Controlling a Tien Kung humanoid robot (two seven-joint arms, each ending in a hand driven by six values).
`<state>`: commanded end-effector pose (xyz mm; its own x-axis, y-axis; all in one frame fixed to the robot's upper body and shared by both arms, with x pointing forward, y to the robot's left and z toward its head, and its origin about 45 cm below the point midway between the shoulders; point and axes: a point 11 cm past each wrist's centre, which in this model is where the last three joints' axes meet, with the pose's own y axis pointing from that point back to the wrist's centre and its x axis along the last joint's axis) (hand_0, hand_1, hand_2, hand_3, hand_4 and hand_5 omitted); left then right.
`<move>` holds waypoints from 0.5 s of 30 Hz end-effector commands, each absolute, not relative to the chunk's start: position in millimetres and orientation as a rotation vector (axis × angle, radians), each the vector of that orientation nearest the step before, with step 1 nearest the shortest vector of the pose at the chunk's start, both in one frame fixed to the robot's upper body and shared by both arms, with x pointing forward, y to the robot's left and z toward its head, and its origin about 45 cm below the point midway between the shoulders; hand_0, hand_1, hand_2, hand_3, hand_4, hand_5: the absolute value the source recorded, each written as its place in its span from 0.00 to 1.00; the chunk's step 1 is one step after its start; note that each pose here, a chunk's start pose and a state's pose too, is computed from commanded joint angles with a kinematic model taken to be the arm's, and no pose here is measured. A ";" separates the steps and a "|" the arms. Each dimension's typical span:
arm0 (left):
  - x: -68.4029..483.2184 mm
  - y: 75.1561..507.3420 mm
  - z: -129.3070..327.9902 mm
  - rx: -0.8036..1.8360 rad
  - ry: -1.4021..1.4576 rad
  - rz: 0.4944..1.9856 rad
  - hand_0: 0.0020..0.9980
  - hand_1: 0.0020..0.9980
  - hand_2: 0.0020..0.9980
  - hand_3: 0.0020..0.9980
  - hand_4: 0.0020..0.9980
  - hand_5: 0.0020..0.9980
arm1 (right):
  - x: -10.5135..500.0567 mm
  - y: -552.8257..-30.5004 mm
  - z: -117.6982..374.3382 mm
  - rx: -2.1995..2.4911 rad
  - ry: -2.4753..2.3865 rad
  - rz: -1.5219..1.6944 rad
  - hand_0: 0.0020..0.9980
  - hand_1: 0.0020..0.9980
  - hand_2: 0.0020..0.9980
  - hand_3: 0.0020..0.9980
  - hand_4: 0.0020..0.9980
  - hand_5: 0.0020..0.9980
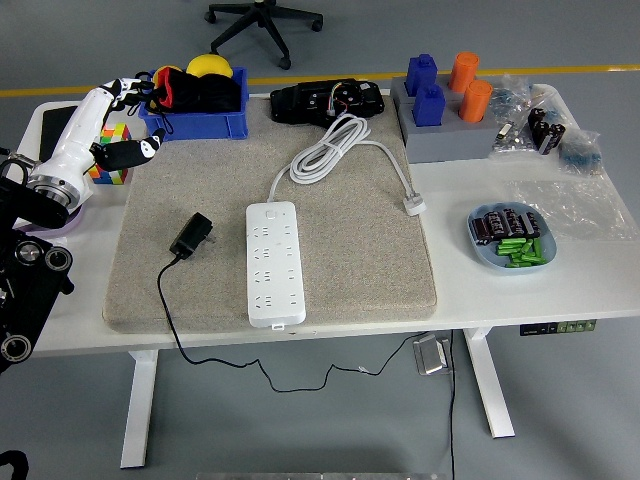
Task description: Pull the plug out,throw it away,press the button
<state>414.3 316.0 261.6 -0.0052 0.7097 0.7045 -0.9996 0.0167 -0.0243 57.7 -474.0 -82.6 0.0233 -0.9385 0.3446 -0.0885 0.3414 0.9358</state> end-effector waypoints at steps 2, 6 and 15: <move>413.8 316.2 260.4 0.590 -0.630 1.476 0.80 0.77 0.76 0.80 0.67 0.02 | 57.5 -474.5 -82.3 1.021 -1.388 -0.879 0.79 0.75 0.75 0.76 0.79 0.80; 413.3 316.5 259.5 0.590 -0.627 1.477 0.80 0.77 0.76 0.80 0.67 0.02 | 55.7 -475.1 -82.3 1.018 -1.387 -0.881 0.79 0.75 0.75 0.76 0.79 0.80; 412.0 317.0 257.9 0.594 -0.620 1.476 0.80 0.76 0.76 0.80 0.67 0.01 | 52.2 -474.4 -83.2 1.013 -1.385 -0.888 0.79 0.75 0.75 0.75 0.79 0.79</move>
<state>412.0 317.0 257.9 0.0016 0.7131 0.7010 -0.9998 0.0138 -0.0118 52.2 -474.4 -83.2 0.0189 -0.9387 0.3443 -0.0790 0.3419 0.9364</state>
